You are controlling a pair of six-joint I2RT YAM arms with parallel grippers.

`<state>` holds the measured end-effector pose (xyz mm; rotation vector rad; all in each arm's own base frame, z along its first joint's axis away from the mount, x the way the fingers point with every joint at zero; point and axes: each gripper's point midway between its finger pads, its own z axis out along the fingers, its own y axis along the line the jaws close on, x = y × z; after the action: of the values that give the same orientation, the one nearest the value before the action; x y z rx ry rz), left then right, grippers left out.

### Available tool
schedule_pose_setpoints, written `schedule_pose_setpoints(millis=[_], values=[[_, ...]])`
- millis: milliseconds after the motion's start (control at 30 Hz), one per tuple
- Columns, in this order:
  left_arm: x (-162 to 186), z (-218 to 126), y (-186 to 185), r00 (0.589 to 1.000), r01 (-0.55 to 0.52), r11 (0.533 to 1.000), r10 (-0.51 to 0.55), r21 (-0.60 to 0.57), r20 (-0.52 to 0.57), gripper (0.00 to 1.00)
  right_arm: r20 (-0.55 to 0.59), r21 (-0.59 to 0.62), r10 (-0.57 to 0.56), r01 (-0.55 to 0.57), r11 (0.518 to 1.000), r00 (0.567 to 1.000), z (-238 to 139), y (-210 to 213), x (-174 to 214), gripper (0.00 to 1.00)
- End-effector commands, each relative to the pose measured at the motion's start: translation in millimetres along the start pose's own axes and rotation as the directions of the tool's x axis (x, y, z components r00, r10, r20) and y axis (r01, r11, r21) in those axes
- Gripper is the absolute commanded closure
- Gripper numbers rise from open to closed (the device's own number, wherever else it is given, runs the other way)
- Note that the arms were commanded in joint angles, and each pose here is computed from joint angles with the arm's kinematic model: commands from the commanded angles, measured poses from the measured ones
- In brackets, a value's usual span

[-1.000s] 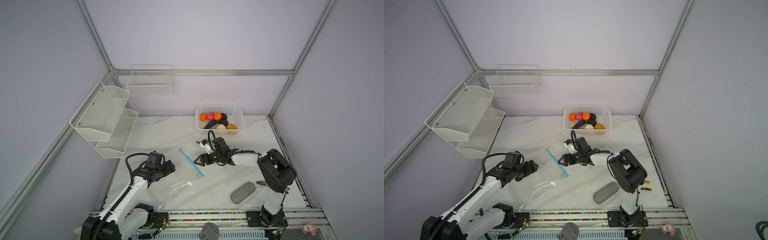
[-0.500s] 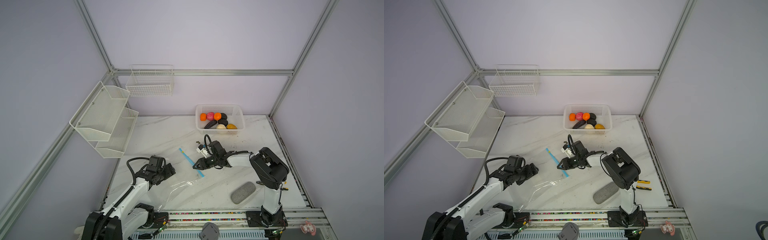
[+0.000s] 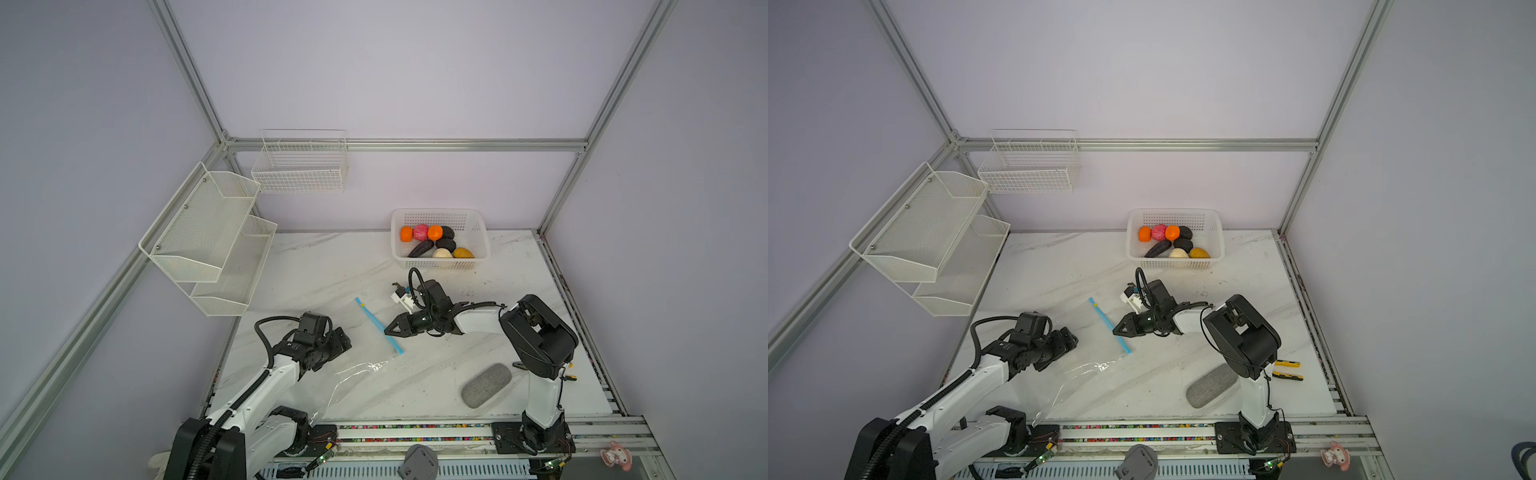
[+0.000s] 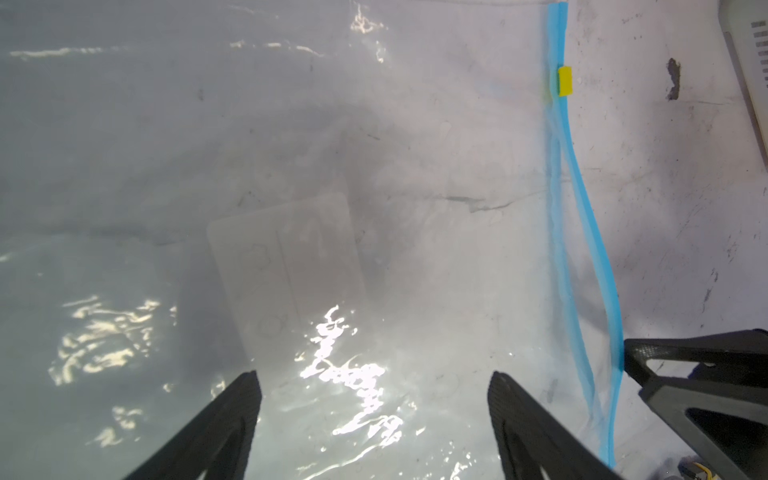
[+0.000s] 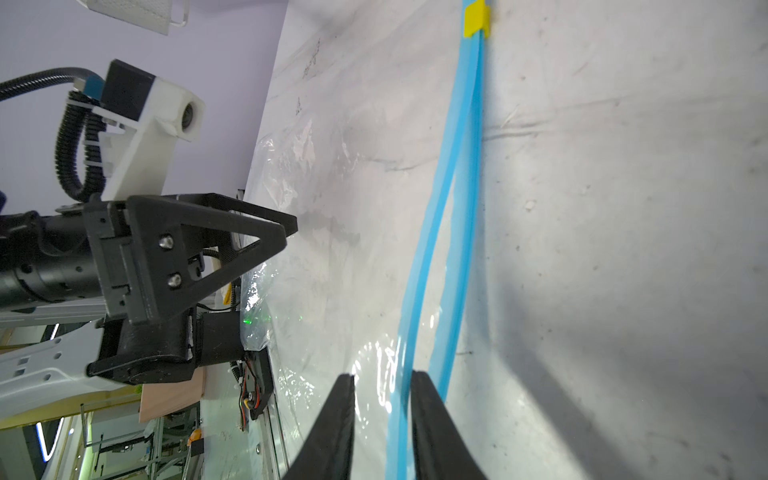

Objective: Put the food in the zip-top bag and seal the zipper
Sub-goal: 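Move the right gripper over the blue zipper while the left gripper lowers, then pinch one blue zipper strip near the bag's near end with the right gripper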

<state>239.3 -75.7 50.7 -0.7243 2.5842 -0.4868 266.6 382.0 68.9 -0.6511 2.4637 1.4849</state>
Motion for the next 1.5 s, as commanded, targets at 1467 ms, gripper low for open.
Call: schedule_pose_setpoints(millis=[1467], values=[[-27.9,-14.7,-28.5,0.995,-0.035,0.997,0.028,0.072,0.097,0.14,0.118,-0.065,0.02,-0.012,0.998,0.993,3.9,4.6,7.1,0.96]])
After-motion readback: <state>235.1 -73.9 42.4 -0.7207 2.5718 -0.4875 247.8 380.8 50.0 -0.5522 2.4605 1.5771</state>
